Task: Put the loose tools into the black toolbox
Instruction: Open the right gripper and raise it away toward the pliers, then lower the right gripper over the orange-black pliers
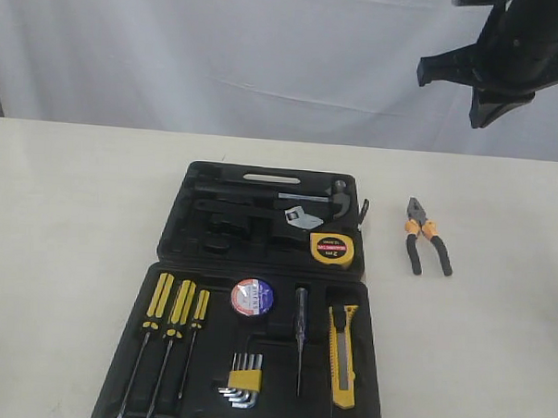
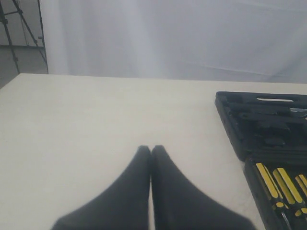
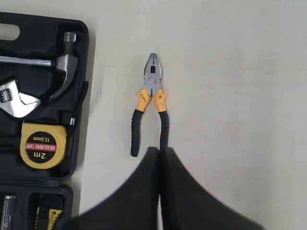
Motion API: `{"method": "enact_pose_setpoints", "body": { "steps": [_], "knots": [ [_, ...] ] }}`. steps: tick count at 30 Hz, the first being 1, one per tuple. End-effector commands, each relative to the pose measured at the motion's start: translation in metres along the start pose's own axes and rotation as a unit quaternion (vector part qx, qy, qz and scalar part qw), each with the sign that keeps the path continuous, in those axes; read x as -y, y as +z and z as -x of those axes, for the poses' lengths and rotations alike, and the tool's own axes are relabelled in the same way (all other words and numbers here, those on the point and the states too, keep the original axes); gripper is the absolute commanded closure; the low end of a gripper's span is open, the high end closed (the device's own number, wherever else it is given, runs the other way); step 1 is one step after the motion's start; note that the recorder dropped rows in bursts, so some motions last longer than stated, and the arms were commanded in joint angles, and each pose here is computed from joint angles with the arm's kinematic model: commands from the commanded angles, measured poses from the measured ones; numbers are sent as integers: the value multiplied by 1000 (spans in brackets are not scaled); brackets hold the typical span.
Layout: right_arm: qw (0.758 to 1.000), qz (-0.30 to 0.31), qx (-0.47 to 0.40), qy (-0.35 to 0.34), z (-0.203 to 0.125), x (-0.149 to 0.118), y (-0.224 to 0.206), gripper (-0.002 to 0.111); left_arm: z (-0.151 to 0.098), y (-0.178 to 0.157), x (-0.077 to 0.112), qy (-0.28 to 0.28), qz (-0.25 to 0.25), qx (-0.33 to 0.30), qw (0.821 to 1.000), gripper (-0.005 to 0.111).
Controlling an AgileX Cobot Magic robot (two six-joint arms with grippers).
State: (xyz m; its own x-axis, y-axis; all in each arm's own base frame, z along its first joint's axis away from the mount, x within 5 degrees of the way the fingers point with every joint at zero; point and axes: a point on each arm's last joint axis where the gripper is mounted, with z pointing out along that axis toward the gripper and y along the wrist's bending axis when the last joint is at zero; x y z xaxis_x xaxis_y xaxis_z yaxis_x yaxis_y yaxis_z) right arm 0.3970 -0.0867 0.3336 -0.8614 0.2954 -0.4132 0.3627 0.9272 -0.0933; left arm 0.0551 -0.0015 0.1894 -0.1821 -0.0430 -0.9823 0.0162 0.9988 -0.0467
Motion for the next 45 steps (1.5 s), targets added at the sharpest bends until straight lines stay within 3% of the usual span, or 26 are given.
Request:
{"method": "enact_pose_setpoints", "body": {
  "steps": [1,12,21,27,31,39,45],
  "knots": [
    [1000,-4,9,18,3,3,7,109,-1,0,0,-1,-1,0,1000,107],
    [994,22,103,14,31,-9,66,109,-1,0,0,-1,-1,0,1000,107],
    [997,-6,75,-9,27,-8,93,109,-1,0,0,-1,-1,0,1000,107],
    [982,-11,20,-188,19,0,110,109,-1,0,0,-1,-1,0,1000,107],
    [986,21,-5,-163,21,4,119,109,-1,0,0,-1,-1,0,1000,107],
    [987,11,-50,-151,35,0,140,109,-1,0,0,-1,-1,0,1000,107],
    [992,12,-72,-105,39,-5,158,109,-1,0,0,-1,-1,0,1000,107]
  ]
}}
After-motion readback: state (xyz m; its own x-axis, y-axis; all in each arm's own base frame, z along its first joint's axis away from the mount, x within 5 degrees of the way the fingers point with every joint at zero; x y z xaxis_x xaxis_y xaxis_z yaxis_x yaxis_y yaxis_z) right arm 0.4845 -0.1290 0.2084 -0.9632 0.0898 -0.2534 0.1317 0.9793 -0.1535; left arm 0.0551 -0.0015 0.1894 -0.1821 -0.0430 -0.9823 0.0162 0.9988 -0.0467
